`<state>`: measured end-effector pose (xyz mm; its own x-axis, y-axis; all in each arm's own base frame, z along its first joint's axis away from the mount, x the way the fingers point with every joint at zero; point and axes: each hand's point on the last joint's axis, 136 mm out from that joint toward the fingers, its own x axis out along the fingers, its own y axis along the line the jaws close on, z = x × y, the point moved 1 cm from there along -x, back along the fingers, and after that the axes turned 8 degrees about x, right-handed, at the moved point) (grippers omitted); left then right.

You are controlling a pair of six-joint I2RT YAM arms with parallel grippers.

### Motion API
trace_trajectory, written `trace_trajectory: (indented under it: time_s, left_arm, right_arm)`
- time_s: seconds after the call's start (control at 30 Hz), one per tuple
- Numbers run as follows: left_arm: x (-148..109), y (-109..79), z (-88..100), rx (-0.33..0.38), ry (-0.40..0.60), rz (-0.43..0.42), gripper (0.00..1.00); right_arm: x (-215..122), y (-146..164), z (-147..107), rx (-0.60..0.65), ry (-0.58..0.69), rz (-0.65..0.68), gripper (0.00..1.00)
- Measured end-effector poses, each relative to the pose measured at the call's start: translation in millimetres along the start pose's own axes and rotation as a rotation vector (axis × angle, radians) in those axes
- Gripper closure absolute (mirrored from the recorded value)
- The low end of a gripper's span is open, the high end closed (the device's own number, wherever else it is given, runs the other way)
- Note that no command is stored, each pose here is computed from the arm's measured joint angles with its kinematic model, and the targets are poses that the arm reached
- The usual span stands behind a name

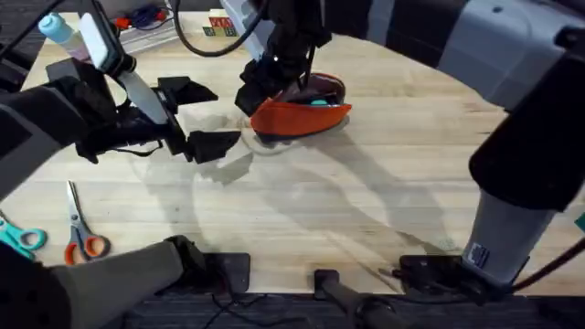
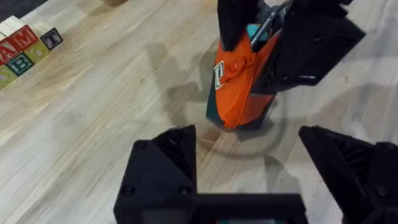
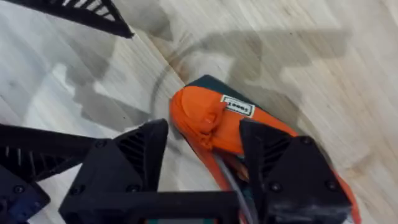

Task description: Unzip the bag, pick up the pens from the table one at a time and place them inside, then zip the bag closed.

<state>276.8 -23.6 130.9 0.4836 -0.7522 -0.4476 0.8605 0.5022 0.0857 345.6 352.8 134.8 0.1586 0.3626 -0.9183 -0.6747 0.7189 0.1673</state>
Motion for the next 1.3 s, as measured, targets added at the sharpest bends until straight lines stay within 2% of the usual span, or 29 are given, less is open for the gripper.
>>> trace_trajectory:
  time_s: [0.2,0.33,0.53,0.87,1.3]
  left_arm:
    - [0.0,0.0,0.1,0.0,0.0,0.0,0.007]
    - [0.0,-0.1,-0.1,0.0,0.0,0.0,0.008]
    - [0.0,-0.1,-0.1,0.0,0.0,0.0,0.007]
    - [0.0,0.0,0.0,0.0,0.0,0.0,0.007]
    - [0.0,-0.1,0.0,0.0,0.0,0.0,0.007]
  right_arm:
    - [8.7,0.0,-3.5,0.011,0.022,0.01,0.445]
    - [8.6,2.2,-3.4,0.014,0.021,0.022,0.646]
    - [8.7,3.6,-2.9,0.012,0.02,0.027,0.666]
    - [8.7,6.0,-3.0,0.011,0.02,0.038,0.958]
    - [7.9,6.2,-2.2,0.011,0.018,0.039,0.972]
